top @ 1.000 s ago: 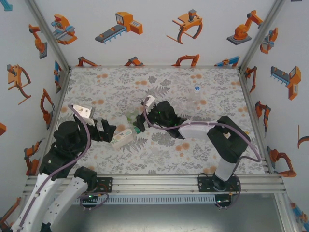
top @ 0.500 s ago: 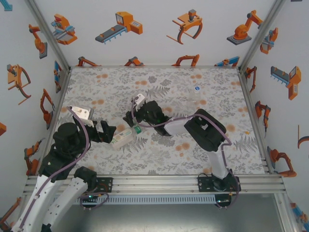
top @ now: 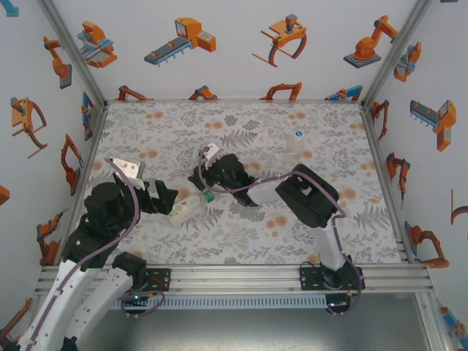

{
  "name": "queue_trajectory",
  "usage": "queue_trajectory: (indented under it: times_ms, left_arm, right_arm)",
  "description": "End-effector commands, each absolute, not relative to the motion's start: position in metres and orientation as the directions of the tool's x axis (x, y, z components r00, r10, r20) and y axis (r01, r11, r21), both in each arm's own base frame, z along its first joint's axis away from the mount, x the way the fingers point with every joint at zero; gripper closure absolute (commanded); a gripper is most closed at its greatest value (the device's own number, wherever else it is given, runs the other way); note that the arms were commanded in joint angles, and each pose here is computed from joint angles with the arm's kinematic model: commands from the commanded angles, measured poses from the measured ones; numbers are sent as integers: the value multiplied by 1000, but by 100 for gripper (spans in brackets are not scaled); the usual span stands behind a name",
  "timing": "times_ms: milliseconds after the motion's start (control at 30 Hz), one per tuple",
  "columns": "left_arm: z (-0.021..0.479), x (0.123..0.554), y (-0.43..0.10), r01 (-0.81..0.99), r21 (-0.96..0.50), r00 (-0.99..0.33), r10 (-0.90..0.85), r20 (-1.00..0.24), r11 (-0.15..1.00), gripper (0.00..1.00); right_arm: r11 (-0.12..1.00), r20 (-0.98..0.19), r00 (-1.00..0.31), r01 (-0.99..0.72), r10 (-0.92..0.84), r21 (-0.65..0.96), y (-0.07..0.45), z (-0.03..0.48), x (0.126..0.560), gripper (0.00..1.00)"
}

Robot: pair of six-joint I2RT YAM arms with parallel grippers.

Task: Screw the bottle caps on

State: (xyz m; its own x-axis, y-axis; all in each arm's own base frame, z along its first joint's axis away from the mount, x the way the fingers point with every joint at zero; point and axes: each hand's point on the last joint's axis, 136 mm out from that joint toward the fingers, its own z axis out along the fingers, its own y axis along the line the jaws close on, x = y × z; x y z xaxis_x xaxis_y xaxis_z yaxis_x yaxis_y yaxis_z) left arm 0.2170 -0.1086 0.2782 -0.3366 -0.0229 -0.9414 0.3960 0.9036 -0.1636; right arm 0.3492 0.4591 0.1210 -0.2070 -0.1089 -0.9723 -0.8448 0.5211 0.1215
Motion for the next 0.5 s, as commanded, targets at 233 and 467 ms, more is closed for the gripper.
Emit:
queue_trajectory:
  times_ms: [233,467]
  left_arm:
    - [280,232,-129,466,-162,-313,-10,-950,869,4]
    - [289,235,-166,631,-163,-267,14,-964,758,4]
  right_arm:
    - [521,-990,-137,-847,-14,110,431,192,335,52]
    - [500,-987,-156,-854,23,146,389,234,319,53]
